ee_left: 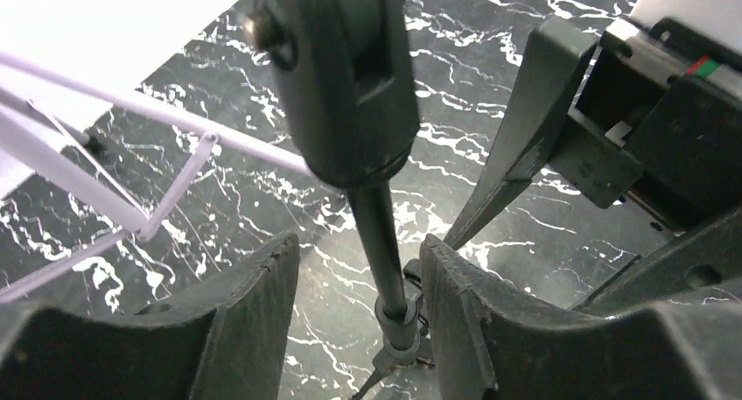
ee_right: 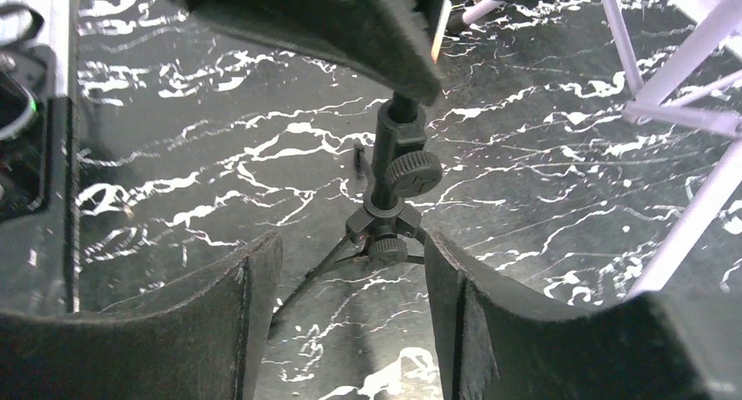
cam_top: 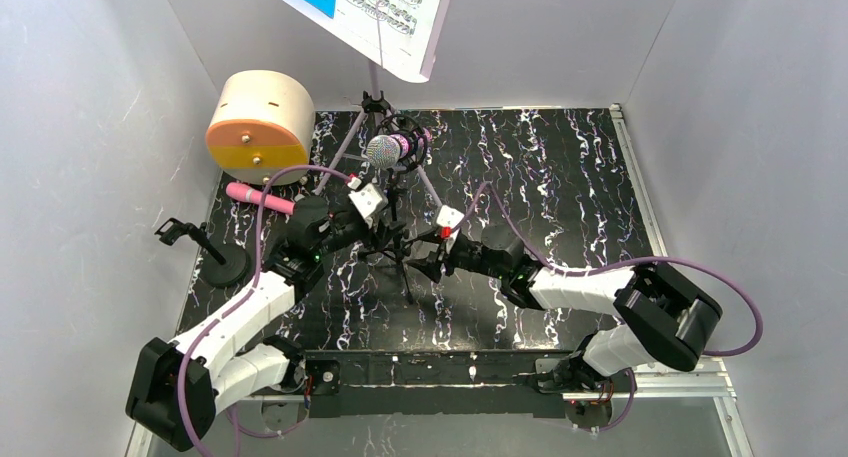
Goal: Pack up the instrument practice props
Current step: Unscrew the knob on the microphone stand.
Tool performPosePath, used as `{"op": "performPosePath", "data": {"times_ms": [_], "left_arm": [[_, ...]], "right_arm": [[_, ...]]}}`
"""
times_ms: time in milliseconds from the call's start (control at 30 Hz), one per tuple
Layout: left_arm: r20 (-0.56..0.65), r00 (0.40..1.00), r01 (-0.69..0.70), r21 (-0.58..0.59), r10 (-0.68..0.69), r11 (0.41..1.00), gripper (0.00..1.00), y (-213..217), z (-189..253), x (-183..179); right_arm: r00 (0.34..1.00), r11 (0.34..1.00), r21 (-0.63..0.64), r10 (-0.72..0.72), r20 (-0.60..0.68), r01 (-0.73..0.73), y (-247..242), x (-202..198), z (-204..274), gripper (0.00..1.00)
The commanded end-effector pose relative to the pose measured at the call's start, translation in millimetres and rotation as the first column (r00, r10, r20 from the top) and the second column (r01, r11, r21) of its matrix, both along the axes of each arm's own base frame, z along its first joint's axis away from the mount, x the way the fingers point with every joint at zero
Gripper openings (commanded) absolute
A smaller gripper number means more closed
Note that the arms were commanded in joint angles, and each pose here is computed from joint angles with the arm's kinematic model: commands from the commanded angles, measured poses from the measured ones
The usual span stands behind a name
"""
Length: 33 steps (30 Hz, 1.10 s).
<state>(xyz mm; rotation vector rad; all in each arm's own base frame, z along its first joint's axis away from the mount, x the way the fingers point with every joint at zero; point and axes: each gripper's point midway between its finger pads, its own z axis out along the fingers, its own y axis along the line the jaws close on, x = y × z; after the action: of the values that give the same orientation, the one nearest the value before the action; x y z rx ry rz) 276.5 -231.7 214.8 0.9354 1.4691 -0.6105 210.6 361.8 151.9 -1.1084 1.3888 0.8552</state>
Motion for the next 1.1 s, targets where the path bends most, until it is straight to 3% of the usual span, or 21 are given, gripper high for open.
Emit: {"op": "performPosePath", "data": {"times_ms": [0, 333, 500, 667, 767, 967, 1067], "left_arm": [[-0.012, 0.998, -0.065, -0.019, 0.065, 0.998, 0.53, 10, 4, 0], [-0.078, 0.981, -0.189, -0.237, 0.175, 0.953, 0.59, 21, 36, -3], [-0.107, 0.983, -0.175, -0.286, 0.150, 0.942, 0.59, 14, 40, -1], [-0.129, 0.984, -0.153, -0.306, 0.119, 0.940, 0.56, 5, 41, 2], [-0.127, 0.986, -0.143, -0.313, 0.108, 0.939, 0.46, 3, 43, 3], [-0.108, 0.991, -0.107, -0.302, 0.078, 0.947, 0.16, -1, 44, 0], [-0.092, 0.994, -0.090, -0.297, 0.065, 0.951, 0.09, -1, 44, -3]], "right_arm": [[0.987, 0.974, 0.208, -0.059, -0.146, 0.089, 3, 2, 36, 0.69], [0.874, 0.907, 0.320, -0.094, -0.477, 0.272, -1, 6, 38, 0.73], [0.785, 0.833, 0.356, -0.142, -0.603, 0.424, -10, 20, 41, 0.72], [0.729, 0.797, 0.369, -0.125, -0.673, 0.477, -9, 24, 44, 0.71], [0.711, 0.787, 0.377, -0.108, -0.695, 0.488, -8, 25, 47, 0.70], [0.691, 0.791, 0.377, -0.079, -0.719, 0.482, 0, 25, 49, 0.67], [0.683, 0.795, 0.384, -0.051, -0.729, 0.469, 5, 24, 48, 0.64]]}}
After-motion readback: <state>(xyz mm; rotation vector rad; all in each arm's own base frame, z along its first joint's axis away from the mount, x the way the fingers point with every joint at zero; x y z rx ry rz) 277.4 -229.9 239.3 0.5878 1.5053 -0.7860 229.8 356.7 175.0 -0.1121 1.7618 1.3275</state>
